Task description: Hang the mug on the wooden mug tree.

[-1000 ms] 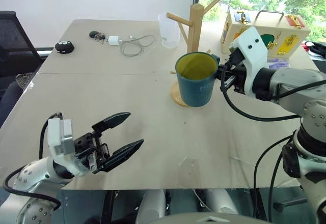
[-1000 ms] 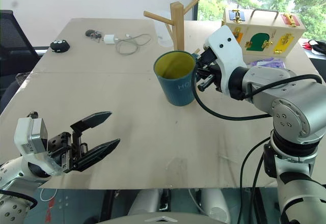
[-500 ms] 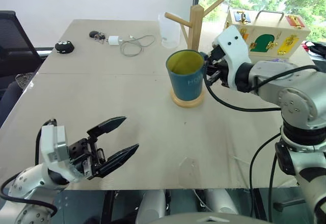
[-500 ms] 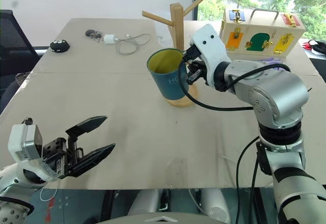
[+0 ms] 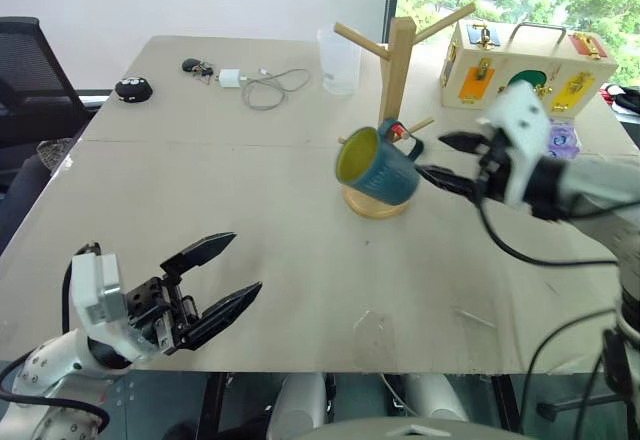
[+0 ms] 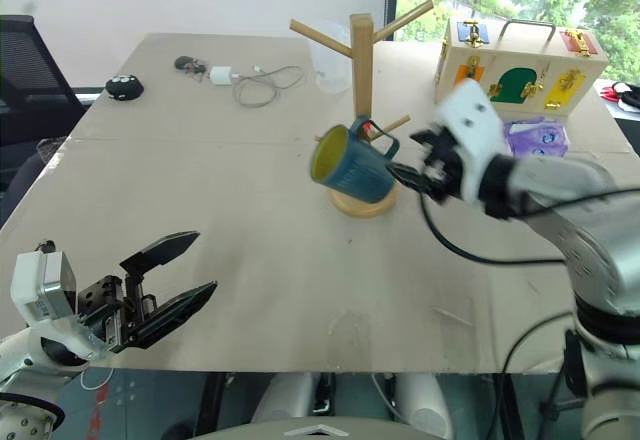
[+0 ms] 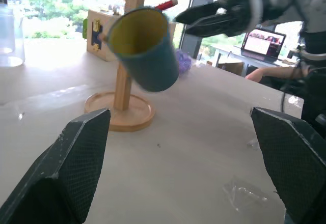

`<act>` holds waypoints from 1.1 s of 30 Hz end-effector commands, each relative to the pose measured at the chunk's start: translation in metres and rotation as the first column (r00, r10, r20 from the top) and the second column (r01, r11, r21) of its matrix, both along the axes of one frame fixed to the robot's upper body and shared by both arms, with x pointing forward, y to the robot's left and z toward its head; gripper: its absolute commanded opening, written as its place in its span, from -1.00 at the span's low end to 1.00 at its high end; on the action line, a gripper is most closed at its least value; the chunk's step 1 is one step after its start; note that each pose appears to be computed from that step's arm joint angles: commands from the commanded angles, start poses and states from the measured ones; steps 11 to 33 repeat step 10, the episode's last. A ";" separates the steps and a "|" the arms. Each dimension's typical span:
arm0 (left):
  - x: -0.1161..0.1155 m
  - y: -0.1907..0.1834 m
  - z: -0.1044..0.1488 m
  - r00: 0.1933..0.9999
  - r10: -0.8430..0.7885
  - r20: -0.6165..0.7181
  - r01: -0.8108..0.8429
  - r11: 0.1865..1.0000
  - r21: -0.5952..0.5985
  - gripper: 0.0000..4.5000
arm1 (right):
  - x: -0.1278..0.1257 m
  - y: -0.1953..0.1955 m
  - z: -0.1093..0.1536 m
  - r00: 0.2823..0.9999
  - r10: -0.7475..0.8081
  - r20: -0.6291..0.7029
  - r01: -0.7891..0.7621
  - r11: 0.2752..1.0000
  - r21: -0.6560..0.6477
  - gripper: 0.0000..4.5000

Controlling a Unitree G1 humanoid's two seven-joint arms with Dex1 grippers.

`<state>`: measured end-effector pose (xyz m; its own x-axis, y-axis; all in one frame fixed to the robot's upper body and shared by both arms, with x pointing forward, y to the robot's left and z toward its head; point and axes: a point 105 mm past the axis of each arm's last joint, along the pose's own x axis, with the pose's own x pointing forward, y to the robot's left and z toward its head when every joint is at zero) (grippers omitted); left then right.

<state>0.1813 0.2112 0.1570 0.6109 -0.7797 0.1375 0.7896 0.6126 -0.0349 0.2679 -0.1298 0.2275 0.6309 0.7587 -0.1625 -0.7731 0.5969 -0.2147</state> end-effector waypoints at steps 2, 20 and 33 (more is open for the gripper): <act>0.006 0.008 -0.011 0.997 0.062 -0.040 -0.059 0.996 0.070 1.00 | -0.023 -0.037 -0.016 1.000 -0.013 -0.016 0.013 1.000 -0.003 0.31; 0.020 0.013 -0.024 0.982 0.133 -0.132 -0.115 0.984 0.138 1.00 | -0.050 -0.092 -0.070 0.987 -0.153 -0.053 0.147 0.983 -0.113 0.31; 0.020 0.013 -0.024 0.982 0.133 -0.132 -0.115 0.984 0.138 1.00 | -0.050 -0.092 -0.070 0.987 -0.153 -0.053 0.147 0.983 -0.113 0.31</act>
